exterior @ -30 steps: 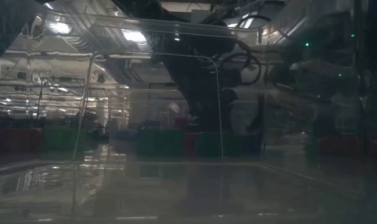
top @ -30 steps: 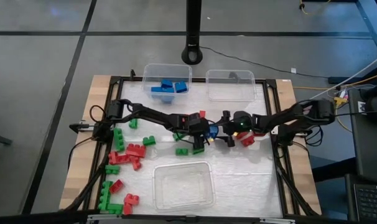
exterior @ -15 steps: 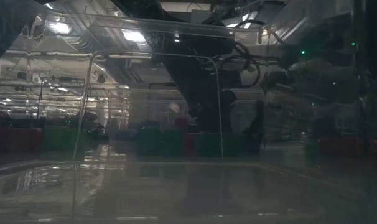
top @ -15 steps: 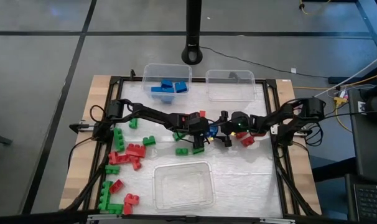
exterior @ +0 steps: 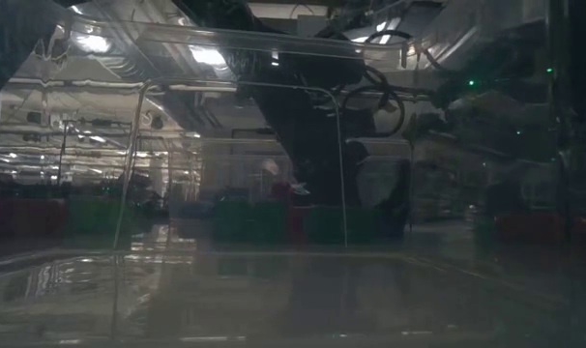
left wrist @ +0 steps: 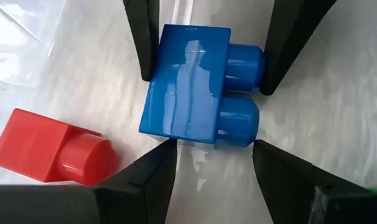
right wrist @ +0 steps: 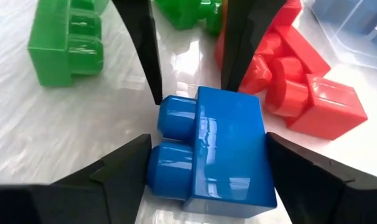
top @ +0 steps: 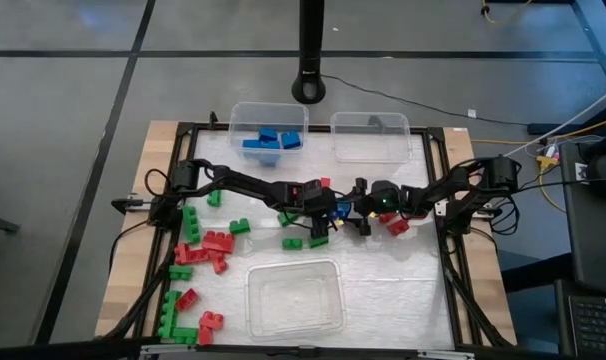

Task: Sort blocks
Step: Put the blue game piece into the top left transparent bin

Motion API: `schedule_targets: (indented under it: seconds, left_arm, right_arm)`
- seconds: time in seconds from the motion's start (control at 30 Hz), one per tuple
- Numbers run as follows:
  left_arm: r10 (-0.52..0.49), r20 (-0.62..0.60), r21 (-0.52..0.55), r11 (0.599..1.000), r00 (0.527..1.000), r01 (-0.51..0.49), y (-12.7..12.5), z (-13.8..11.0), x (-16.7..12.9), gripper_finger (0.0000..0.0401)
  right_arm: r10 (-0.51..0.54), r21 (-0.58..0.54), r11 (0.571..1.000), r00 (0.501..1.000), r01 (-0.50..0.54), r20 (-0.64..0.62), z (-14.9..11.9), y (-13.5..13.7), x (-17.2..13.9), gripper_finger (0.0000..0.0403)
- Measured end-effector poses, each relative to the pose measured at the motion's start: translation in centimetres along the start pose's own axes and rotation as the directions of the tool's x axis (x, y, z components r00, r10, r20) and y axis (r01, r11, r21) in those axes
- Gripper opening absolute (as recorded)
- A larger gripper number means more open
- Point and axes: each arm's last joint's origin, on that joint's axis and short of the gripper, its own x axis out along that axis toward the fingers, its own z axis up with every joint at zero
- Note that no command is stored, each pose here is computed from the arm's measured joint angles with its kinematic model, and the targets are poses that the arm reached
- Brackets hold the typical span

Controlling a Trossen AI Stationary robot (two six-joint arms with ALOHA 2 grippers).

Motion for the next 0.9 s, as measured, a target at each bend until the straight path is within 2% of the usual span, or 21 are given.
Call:
schedule_targets:
  seconds: [0.17,0.3,0.47,0.67,0.9]
  left_arm:
    - [-0.002,0.015,0.005,1.000,1.000,0.002,0.01,0.16,0.00,0.0198]
    - [-0.010,0.026,0.005,1.000,1.000,0.009,0.04,0.31,-0.02,0.0198]
    - [-0.017,0.022,0.000,1.000,1.000,0.017,0.32,0.28,0.03,0.0198]
    - [-0.021,0.020,0.004,1.000,1.000,0.021,0.29,0.26,0.03,0.0198]
    - [-0.021,0.027,0.007,1.000,0.999,0.021,0.31,0.35,-0.04,0.0198]
  right_arm:
    - [-0.015,0.046,0.999,0.999,0.016,-0.029,-0.25,0.00,0.01,0.0314]
    - [-0.015,0.049,0.999,0.999,0.018,-0.049,-0.48,0.04,-0.01,0.0351]
    - [-0.069,0.017,0.997,0.997,0.069,-0.027,-0.19,-0.19,0.00,0.0395]
    - [-0.096,-0.048,0.994,0.995,0.095,-0.033,-0.17,-0.27,-0.01,0.0384]
    - [-0.093,-0.050,0.995,0.995,0.091,-0.031,-0.16,-0.27,-0.02,0.0378]
